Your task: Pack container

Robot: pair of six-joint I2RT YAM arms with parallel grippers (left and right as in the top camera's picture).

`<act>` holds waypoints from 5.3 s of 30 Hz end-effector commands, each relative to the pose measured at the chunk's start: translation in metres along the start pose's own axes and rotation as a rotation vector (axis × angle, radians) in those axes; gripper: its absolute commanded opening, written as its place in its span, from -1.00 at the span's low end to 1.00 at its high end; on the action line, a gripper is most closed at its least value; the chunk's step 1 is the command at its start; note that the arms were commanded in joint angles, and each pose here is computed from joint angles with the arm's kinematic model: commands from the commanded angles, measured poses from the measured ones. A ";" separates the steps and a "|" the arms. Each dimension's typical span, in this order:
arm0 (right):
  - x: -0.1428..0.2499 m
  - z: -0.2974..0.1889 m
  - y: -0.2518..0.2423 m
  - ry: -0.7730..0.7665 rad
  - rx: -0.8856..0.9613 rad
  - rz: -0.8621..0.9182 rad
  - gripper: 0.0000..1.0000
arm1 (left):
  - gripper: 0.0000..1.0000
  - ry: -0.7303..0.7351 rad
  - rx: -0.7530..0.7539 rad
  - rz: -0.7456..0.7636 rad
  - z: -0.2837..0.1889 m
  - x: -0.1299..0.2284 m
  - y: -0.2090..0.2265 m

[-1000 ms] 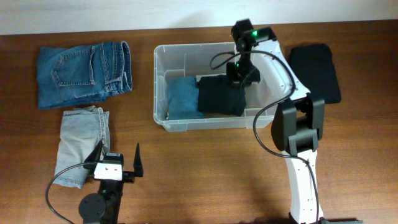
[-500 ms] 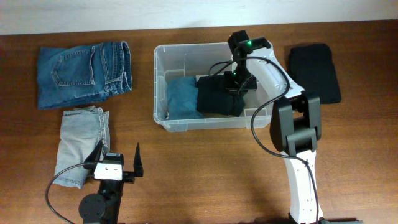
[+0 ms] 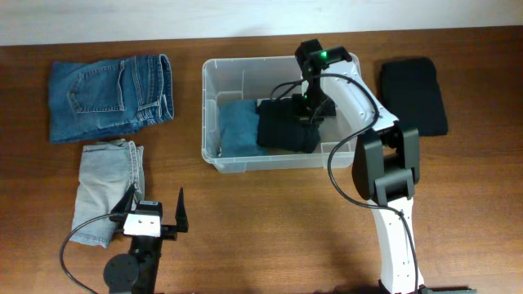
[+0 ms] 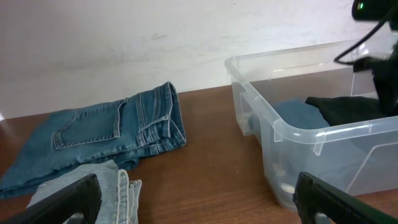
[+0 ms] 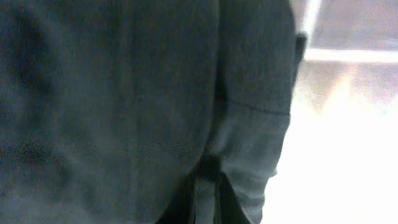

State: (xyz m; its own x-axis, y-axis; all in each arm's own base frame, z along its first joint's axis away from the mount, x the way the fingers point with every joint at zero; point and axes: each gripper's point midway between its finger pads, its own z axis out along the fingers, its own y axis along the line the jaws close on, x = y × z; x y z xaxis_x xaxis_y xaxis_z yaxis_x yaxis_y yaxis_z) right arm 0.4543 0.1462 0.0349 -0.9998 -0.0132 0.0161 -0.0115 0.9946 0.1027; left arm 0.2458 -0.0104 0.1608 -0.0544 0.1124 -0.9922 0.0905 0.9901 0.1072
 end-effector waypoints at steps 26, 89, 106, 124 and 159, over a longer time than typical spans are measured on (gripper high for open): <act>0.022 0.025 0.098 -0.037 -0.073 -0.248 -0.80 | 0.99 0.004 -0.014 0.012 0.000 0.002 0.003; -0.052 -0.240 -0.142 -0.546 -0.012 0.417 0.97 | 0.98 0.004 -0.014 0.012 0.000 0.002 0.003; -0.034 -0.127 -0.258 -0.236 -0.176 0.882 0.97 | 0.98 0.004 -0.014 0.012 0.000 0.002 0.003; 0.003 -0.077 -0.271 -0.035 -0.101 1.385 0.97 | 0.98 0.004 -0.014 0.012 0.000 0.002 0.003; 0.019 -0.017 -0.320 -0.075 0.045 1.487 0.97 | 0.98 0.004 -0.014 0.012 0.000 0.002 0.003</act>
State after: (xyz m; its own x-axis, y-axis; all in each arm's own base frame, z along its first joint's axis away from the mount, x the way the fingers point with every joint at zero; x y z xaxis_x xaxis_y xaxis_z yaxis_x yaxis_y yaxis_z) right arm 0.4398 -0.1788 0.0300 -0.0587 0.9981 0.0175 0.9982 0.0585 0.0133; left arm 0.2458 -0.0104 0.1608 -0.0543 0.1128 -0.9921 0.0905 0.9901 0.1076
